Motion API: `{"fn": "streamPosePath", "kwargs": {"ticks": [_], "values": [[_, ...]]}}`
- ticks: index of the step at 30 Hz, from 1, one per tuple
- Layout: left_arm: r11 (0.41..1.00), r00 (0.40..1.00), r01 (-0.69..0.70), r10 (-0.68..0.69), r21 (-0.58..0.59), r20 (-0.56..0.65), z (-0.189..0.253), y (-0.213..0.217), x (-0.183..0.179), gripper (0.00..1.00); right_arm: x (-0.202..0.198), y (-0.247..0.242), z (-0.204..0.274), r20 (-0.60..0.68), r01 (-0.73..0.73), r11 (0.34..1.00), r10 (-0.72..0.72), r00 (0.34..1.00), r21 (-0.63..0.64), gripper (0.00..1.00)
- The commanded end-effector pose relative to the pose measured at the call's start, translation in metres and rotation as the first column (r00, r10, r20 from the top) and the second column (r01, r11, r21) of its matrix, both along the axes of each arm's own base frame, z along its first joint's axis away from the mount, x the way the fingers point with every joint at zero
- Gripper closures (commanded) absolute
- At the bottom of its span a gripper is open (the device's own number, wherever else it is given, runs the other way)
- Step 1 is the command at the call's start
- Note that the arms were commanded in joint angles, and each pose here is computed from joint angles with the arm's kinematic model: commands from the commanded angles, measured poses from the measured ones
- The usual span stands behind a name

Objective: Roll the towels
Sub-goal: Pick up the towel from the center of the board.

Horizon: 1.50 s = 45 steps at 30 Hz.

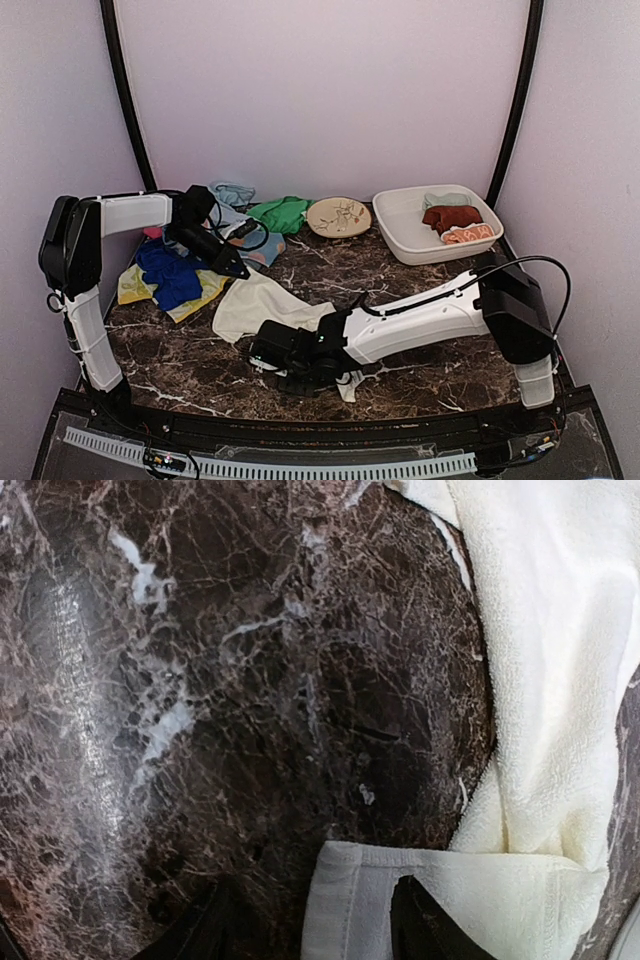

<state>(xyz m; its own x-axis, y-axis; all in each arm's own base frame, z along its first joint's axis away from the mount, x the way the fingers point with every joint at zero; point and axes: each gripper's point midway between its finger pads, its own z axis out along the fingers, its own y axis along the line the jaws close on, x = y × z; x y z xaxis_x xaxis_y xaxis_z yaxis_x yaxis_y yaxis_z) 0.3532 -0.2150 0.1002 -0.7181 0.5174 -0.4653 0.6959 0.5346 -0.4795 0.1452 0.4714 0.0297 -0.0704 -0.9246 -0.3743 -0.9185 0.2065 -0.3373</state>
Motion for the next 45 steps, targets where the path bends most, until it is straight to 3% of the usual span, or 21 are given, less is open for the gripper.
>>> {"fn": "streamPosePath", "kwargs": {"ticks": [1,6,13,17,18,32,45], "values": [[1.0,1.0,0.005,-0.005,-0.017,-0.004,0.011,0.002,-0.008,1.0,0.013,-0.002,-0.002,-0.129,0.103,0.991,-0.092,0.987,0.086,0.46],[1.0,1.0,0.003,-0.003,-0.019,-0.001,0.013,0.002,-0.008,1.0,0.03,-0.012,-0.015,-0.2,0.2,0.976,-0.178,0.963,0.092,0.53],[1.0,1.0,0.002,-0.002,-0.02,0.007,0.015,0.002,-0.006,1.0,0.024,-0.027,-0.029,-0.235,0.218,0.975,-0.2,0.951,0.051,0.74],[1.0,1.0,0.002,-0.001,-0.021,0.005,0.017,0.002,-0.006,1.0,0.027,-0.032,-0.025,-0.225,0.247,0.967,-0.226,0.948,0.067,0.98],[1.0,1.0,0.003,-0.003,-0.021,0.007,0.018,0.002,-0.006,1.0,0.029,-0.031,-0.019,-0.225,0.255,0.963,-0.231,0.947,0.086,1.0],[1.0,0.998,0.012,-0.011,-0.021,0.06,0.043,0.003,-0.005,1.0,0.058,-0.044,0.095,-0.307,0.409,0.814,-0.299,0.903,0.411,1.0],[0.998,0.979,0.037,-0.024,-0.058,0.2,0.126,0.008,-0.022,1.0,0.07,-0.137,0.185,-0.347,0.553,0.55,-0.438,0.829,0.626,1.0]]}}
